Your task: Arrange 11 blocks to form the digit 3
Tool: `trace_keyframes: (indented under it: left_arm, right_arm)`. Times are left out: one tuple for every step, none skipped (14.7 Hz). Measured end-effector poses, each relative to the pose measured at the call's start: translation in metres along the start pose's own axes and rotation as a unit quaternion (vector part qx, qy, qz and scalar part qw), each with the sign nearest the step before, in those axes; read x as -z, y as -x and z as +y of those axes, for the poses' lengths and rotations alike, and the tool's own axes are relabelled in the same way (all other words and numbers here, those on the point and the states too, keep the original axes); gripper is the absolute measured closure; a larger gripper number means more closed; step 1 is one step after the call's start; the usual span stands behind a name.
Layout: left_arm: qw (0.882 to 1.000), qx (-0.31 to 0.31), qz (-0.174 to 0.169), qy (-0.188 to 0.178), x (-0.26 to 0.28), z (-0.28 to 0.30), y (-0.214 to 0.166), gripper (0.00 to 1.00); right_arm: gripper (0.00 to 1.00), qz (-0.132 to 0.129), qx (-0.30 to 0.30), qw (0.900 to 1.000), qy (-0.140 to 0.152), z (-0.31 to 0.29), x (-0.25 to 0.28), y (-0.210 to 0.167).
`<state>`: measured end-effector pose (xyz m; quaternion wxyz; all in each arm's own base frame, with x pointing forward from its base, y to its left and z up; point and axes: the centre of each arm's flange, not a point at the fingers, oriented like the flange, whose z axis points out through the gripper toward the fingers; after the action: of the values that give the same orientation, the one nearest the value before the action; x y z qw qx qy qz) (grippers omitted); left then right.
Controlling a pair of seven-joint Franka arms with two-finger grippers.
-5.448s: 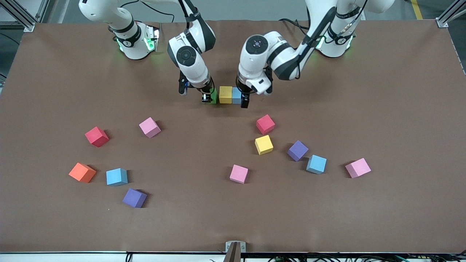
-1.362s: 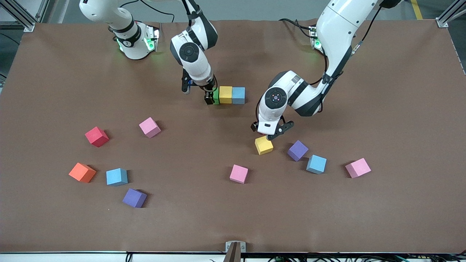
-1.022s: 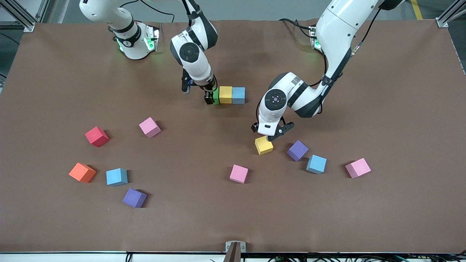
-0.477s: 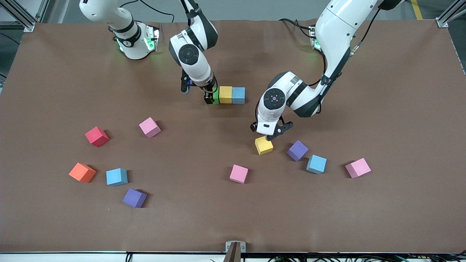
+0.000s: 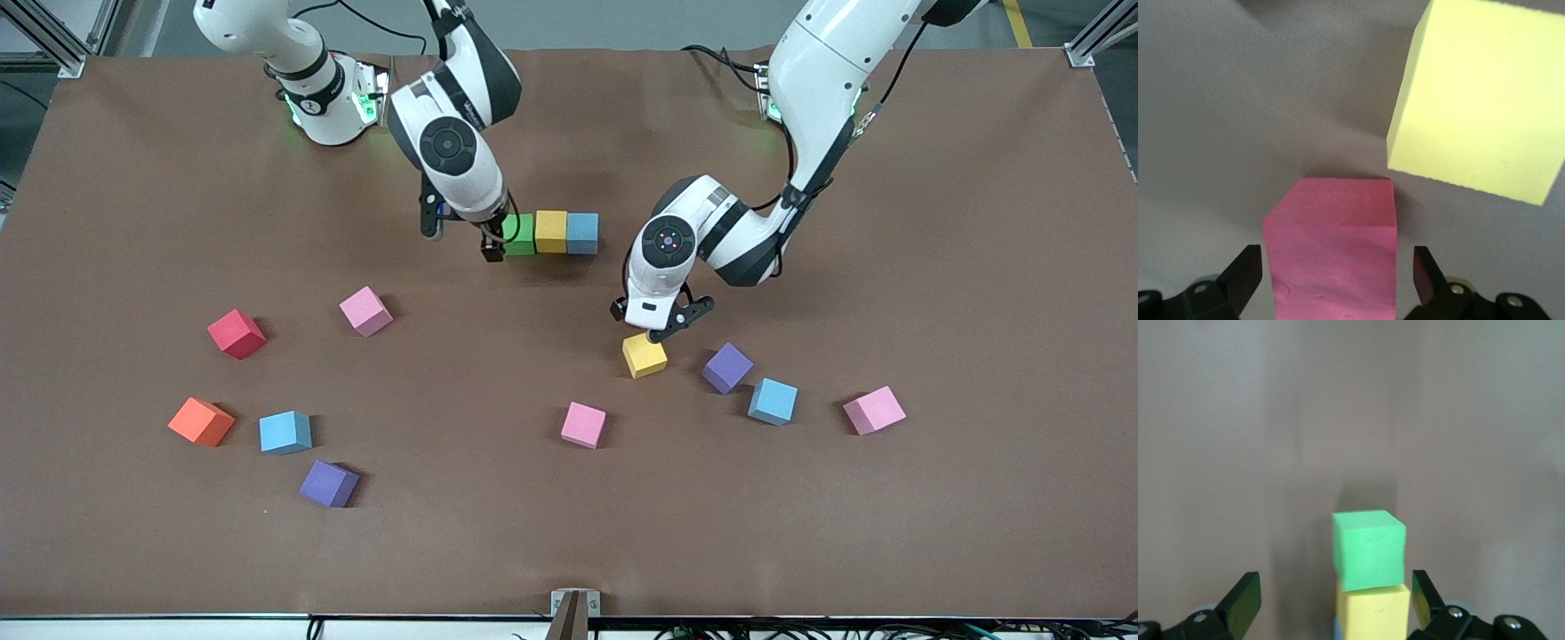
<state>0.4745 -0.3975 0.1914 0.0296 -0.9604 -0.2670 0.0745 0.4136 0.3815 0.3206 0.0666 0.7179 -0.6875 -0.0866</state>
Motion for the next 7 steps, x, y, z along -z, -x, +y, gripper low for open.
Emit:
trace_keyframes:
  left_arm:
    - [1.000,0.000,-0.001,-0.001,-0.002,0.000,0.000,0.00]
    - [1.000,0.000,-0.002,-0.002,-0.003,0.000,0.000,0.01]
    - [1.000,0.000,-0.002,-0.002,-0.004,0.001,-0.001,0.01]
    - [1.000,0.000,-0.002,-0.001,-0.004,0.001,-0.001,0.02]
    - [1.000,0.000,-0.002,-0.001,-0.004,0.002,-0.001,0.03]
    - [1.000,0.001,-0.002,0.000,-0.003,0.002,-0.001,0.03]
    - [1.000,0.001,-0.002,0.001,-0.003,0.003,-0.002,0.09]
  right_arm:
    - [0.00,0.000,0.020,1.000,0.000,-0.011,0.017,-0.009]
    - [0.00,-0.002,0.042,0.999,-0.002,-0.021,0.031,-0.021]
    - [0.00,-0.004,0.063,0.998,-0.007,-0.032,0.041,-0.034]
    - [0.00,-0.006,0.084,0.996,-0.015,-0.043,0.051,-0.048]
    - [0.00,-0.009,0.106,0.994,-0.024,-0.054,0.060,-0.063]
    - [0.00,-0.013,0.126,0.991,-0.033,-0.066,0.070,-0.080]
    - [0.00,-0.016,0.146,0.988,-0.043,-0.080,0.081,-0.100]
